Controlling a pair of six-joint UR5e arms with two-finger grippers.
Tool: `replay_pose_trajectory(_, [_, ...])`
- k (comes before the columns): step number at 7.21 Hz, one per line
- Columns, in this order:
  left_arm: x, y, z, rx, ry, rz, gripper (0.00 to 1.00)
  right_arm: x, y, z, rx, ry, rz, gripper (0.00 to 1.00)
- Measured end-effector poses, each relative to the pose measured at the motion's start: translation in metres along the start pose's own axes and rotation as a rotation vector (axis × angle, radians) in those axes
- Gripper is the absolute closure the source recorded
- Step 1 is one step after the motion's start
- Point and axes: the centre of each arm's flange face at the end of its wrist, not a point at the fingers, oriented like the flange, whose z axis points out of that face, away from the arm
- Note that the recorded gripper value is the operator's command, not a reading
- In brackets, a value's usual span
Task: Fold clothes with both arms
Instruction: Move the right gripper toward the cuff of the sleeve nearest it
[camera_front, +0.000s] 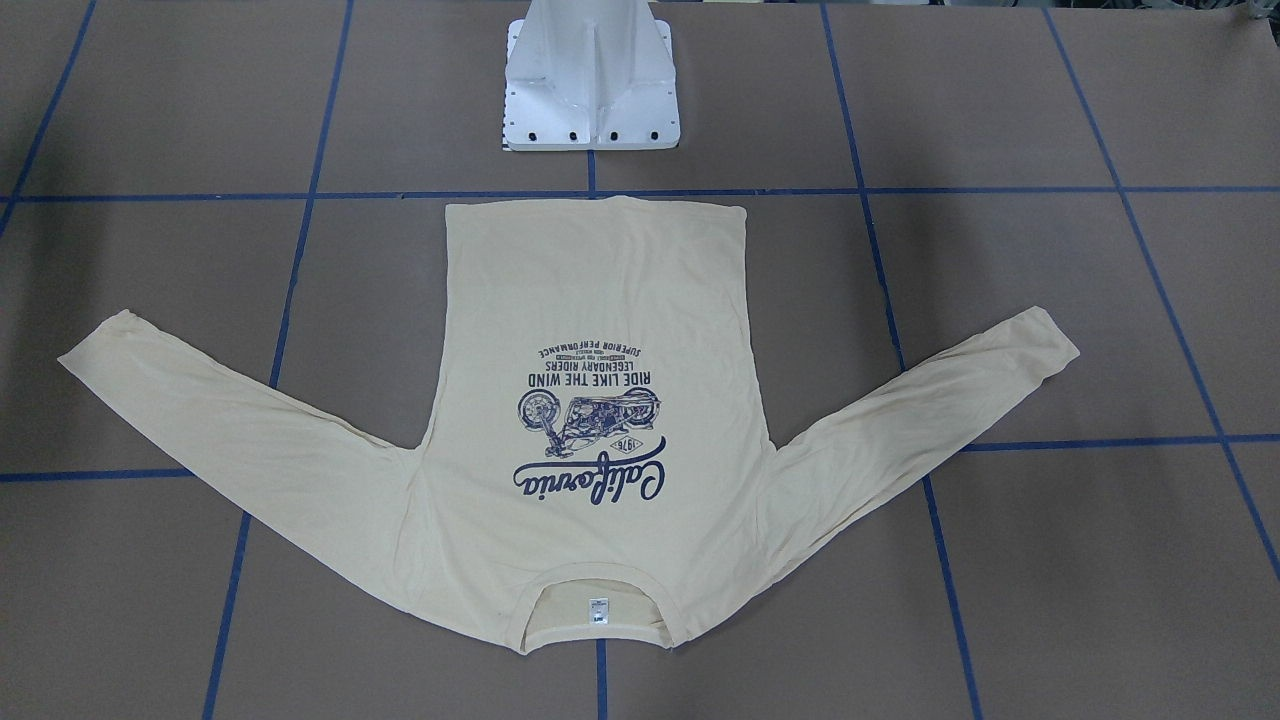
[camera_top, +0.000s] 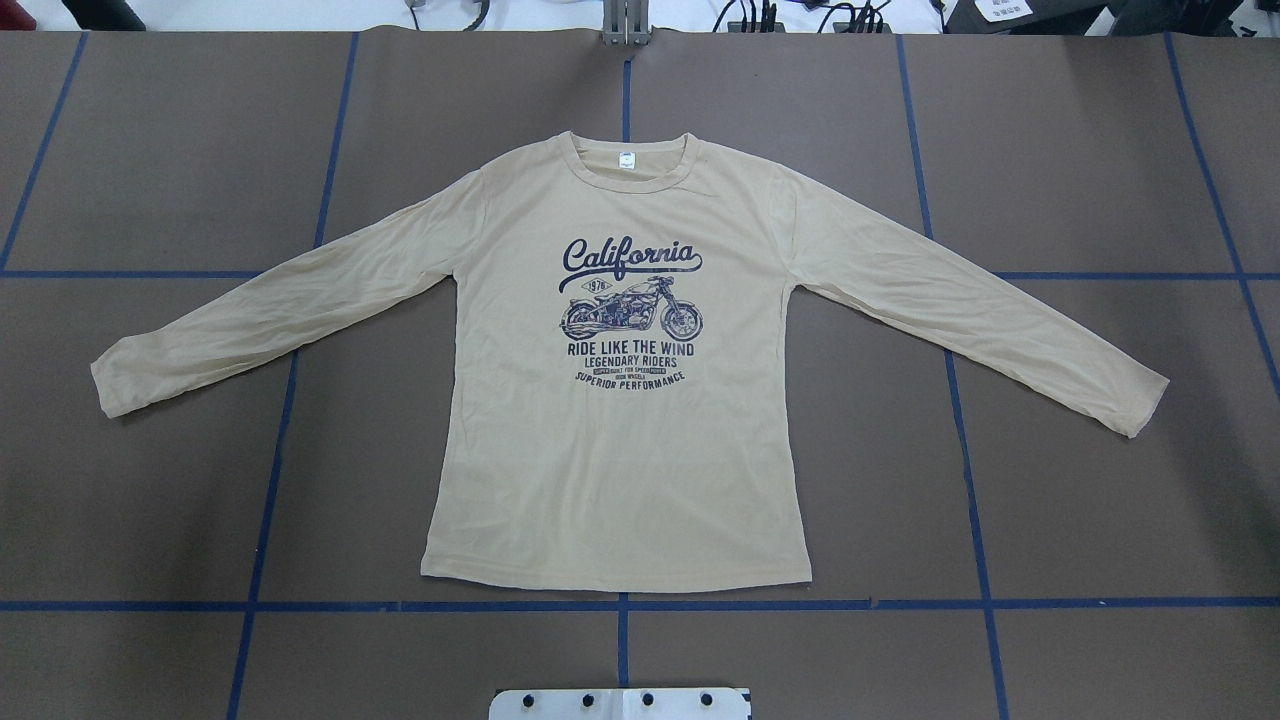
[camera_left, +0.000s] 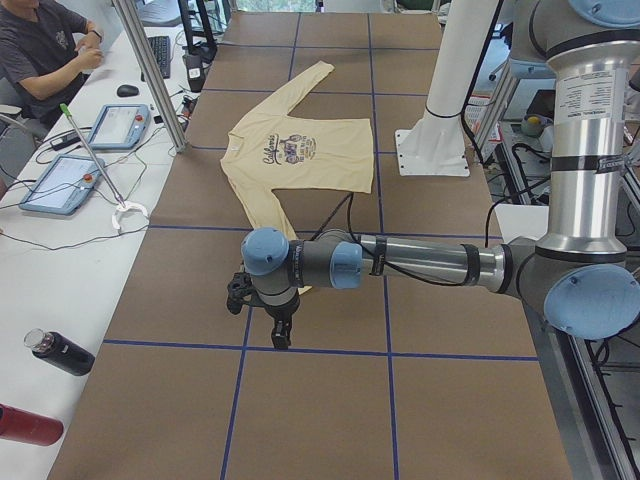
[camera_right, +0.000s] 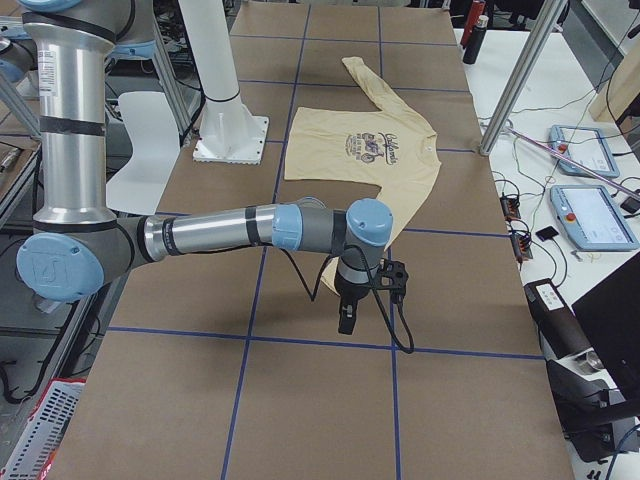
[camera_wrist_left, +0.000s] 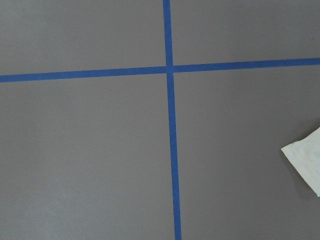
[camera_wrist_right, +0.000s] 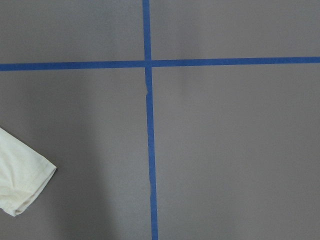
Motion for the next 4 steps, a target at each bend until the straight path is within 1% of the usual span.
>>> replay_pose_trajectory(4, [0.0081, -0.0091, -0.0080, 0.019, -0.002, 0.021, 0.00, -0.0037, -0.0039, 0.0030, -0.004, 0.002, -0.004, 0.00])
